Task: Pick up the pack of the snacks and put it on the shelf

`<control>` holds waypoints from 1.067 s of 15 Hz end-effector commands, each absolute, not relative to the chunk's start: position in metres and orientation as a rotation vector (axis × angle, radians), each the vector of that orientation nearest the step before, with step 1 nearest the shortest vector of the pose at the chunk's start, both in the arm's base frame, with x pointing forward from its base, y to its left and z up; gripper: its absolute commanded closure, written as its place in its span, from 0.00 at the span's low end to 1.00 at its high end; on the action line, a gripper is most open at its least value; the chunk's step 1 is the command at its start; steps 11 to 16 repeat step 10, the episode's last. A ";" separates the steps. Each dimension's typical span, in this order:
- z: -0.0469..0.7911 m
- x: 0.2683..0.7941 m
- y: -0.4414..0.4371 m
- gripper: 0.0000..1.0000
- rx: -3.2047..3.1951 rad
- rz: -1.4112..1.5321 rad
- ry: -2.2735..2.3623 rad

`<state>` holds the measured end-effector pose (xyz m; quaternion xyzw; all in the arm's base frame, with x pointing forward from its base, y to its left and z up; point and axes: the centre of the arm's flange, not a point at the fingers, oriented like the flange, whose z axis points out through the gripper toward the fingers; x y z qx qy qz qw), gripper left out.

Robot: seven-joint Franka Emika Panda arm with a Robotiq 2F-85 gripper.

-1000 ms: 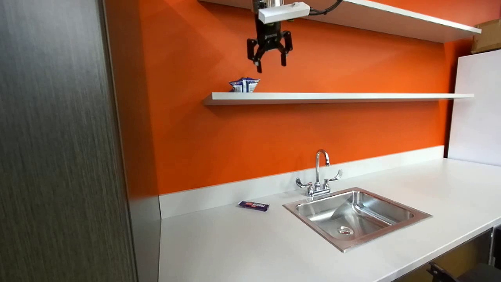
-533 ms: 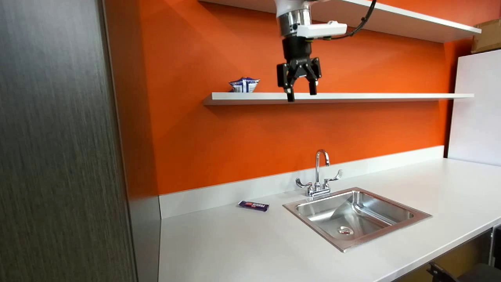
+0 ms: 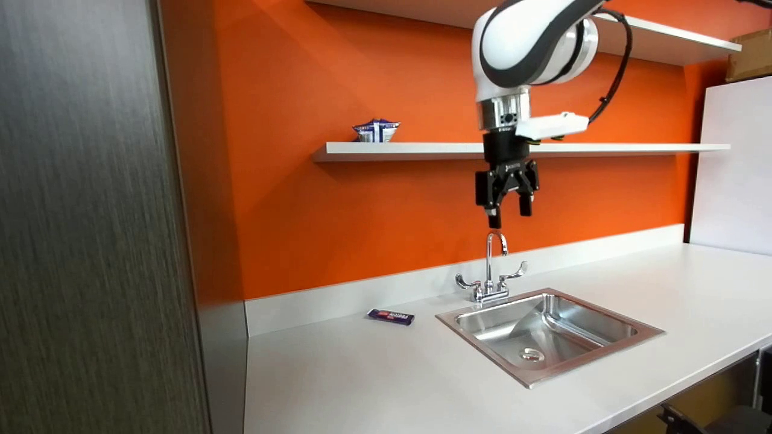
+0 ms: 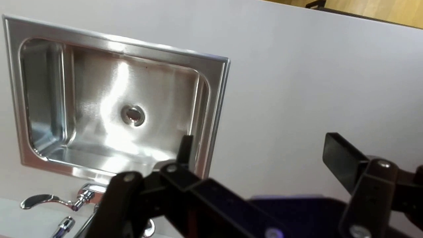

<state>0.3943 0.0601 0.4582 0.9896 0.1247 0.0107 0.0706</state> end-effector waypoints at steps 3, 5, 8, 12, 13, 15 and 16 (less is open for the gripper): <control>0.417 0.380 0.010 0.00 3.016 0.127 0.209; 0.410 0.382 -0.004 0.00 3.025 0.127 0.152; 0.411 0.385 -0.004 0.00 3.027 0.082 0.159; 0.411 0.385 -0.003 0.00 3.026 0.082 0.160; 0.411 0.385 -0.003 0.00 3.026 0.082 0.160; 0.411 0.385 -0.003 0.00 3.026 0.082 0.160; 0.411 0.385 -0.003 0.00 3.026 0.082 0.160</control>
